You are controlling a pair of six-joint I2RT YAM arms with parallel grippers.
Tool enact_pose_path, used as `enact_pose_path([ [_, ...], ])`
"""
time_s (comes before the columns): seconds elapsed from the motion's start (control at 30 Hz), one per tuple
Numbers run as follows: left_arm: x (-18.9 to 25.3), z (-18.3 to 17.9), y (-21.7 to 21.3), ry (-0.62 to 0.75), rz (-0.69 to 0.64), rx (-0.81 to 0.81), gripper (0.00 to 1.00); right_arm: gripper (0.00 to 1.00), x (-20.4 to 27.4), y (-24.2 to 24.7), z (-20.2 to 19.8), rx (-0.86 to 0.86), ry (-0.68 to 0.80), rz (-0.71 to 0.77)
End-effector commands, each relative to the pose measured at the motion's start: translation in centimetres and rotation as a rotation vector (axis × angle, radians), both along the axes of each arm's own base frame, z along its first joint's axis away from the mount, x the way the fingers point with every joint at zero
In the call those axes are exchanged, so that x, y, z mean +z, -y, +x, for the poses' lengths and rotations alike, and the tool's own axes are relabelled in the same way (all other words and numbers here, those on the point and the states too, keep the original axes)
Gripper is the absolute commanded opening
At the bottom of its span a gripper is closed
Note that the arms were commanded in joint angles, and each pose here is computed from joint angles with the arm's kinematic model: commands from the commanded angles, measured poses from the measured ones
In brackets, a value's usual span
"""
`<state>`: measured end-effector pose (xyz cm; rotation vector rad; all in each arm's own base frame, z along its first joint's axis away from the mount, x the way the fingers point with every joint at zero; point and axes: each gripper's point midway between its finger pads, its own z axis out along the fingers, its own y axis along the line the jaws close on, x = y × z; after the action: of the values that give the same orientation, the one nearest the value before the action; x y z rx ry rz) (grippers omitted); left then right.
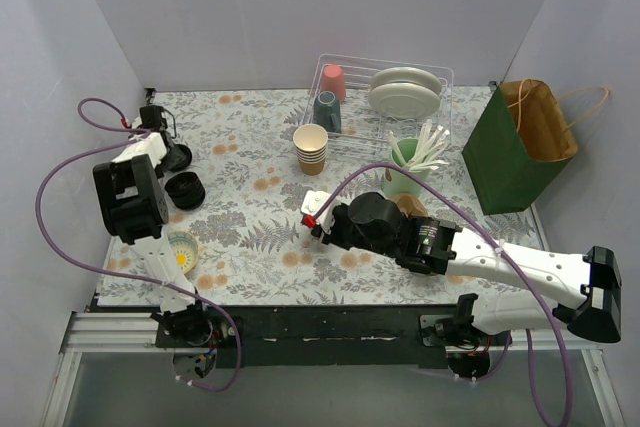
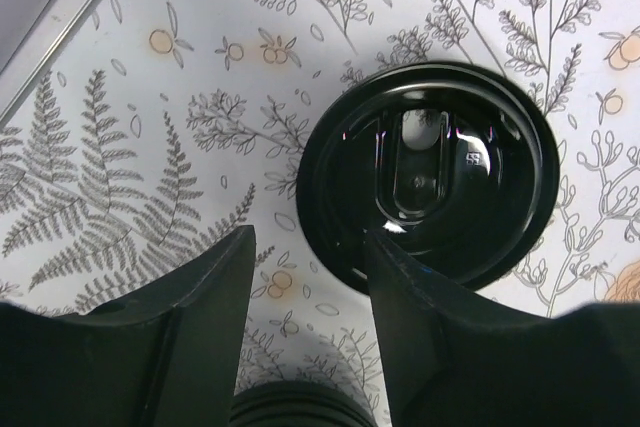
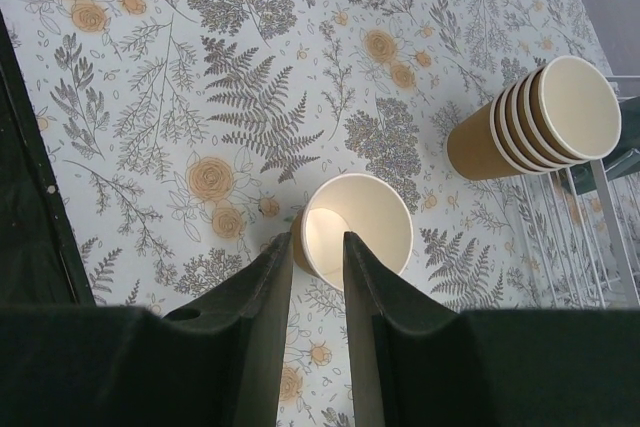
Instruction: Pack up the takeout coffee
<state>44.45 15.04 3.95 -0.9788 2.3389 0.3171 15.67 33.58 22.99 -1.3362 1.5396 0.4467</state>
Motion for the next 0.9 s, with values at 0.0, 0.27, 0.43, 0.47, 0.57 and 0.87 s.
enact_pose_path([
  [0.0, 2.3, 2.3, -1.3, 0.080, 0.029, 0.010, 0.46, 0.34, 3.2, -1.0, 0.2, 0.008, 0.037, 0.080],
  [0.27, 0.7, 2.7, -2.0, 0.052, 0.021, 0.024, 0.40, 0.35, 2.8, -1.3, 0.3, 0.011, 0.041, 0.063],
  [0.43, -0.4, 2.9, -2.1, 0.027, 0.002, 0.021, 0.32, 0.35, 2.9, -1.6, 0.5, 0.014, 0.045, 0.052],
  [0.47, -0.6, 2.9, -2.0, 0.023, -0.002, 0.018, 0.30, 0.34, 2.9, -1.6, 0.5, 0.015, 0.046, 0.051],
  [0.57, -0.7, 2.9, -1.8, 0.024, -0.008, 0.017, 0.22, 0.35, 2.9, -1.6, 0.6, 0.009, 0.051, 0.046],
  [0.87, 1.2, 3.9, -0.9, 0.075, -0.058, -0.014, 0.08, 0.34, 3.6, -1.4, 1.4, -0.047, 0.058, 0.074],
])
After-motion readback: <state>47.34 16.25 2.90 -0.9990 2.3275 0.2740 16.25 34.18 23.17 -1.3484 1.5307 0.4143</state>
